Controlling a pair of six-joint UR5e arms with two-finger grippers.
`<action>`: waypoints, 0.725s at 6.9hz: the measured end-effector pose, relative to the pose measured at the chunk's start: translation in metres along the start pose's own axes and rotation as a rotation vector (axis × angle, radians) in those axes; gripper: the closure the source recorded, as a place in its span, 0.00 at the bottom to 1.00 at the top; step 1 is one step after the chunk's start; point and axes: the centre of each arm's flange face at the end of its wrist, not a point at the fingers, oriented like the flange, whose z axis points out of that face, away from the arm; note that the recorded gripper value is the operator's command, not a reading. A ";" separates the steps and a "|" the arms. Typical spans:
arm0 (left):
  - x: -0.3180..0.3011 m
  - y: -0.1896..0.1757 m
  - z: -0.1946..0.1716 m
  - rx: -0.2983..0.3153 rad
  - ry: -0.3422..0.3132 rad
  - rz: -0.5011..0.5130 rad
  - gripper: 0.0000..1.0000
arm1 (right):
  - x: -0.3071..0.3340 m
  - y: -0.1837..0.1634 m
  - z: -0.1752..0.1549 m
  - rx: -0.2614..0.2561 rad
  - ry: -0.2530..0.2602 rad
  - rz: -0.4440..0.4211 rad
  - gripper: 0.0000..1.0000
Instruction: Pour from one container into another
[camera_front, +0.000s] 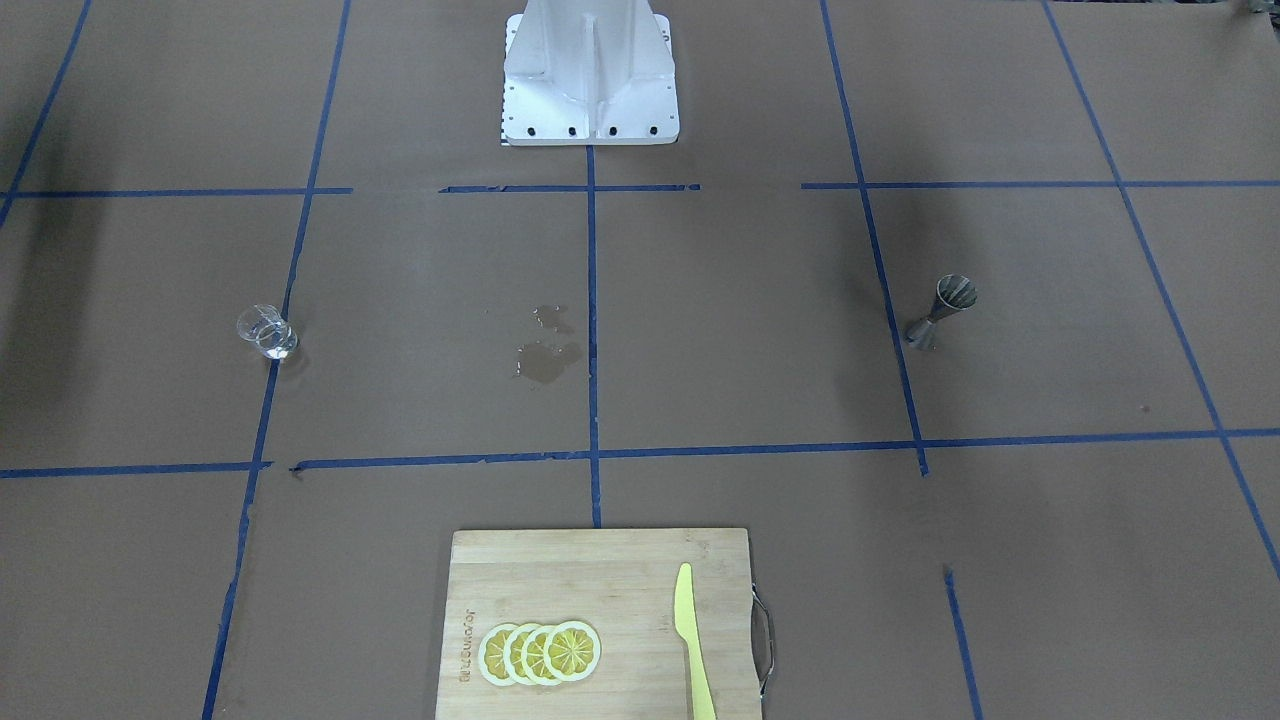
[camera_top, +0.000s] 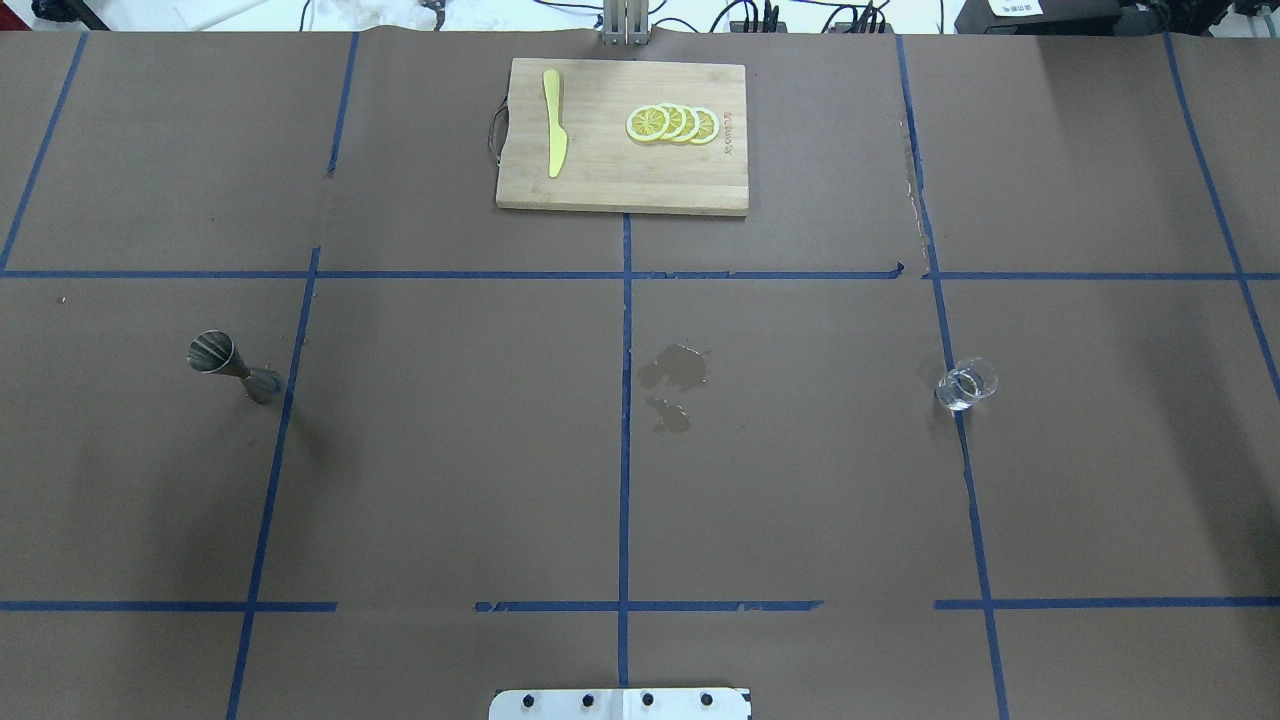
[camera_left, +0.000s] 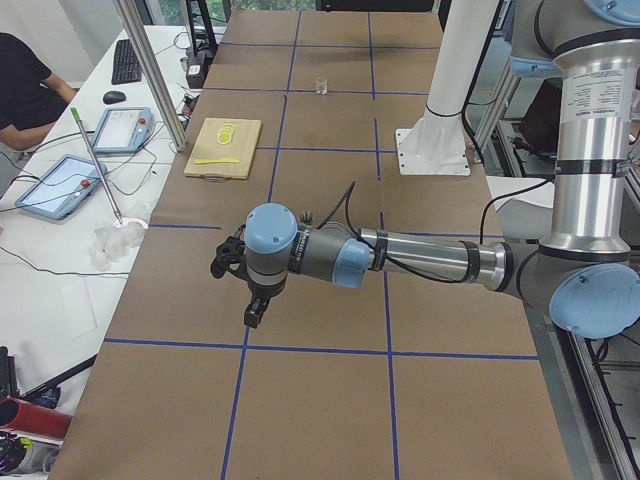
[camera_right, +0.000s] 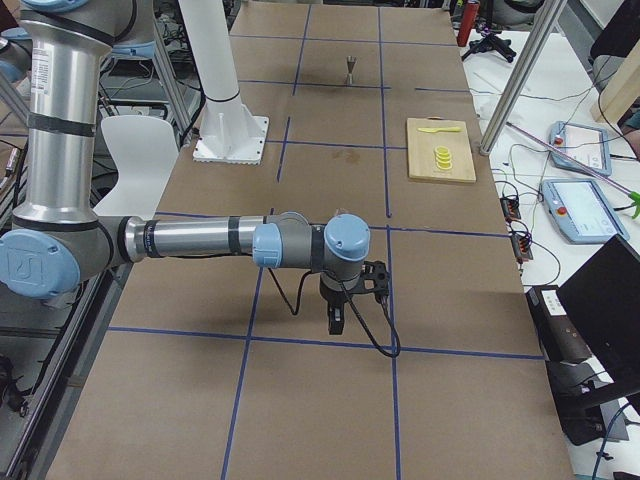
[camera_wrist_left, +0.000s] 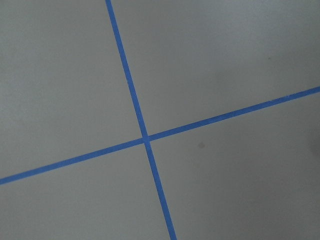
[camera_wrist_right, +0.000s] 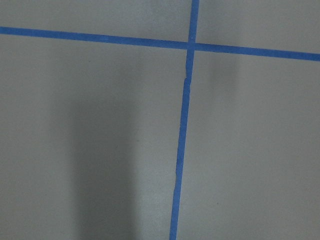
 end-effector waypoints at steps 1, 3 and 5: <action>0.006 -0.005 -0.002 0.034 0.009 0.033 0.00 | -0.001 0.000 0.000 0.000 -0.012 -0.001 0.00; 0.042 -0.021 0.007 0.113 0.062 0.035 0.00 | -0.002 0.000 0.001 -0.002 -0.018 0.002 0.00; 0.121 -0.041 0.049 0.222 0.095 -0.034 0.00 | -0.007 -0.001 0.000 0.006 -0.019 -0.011 0.00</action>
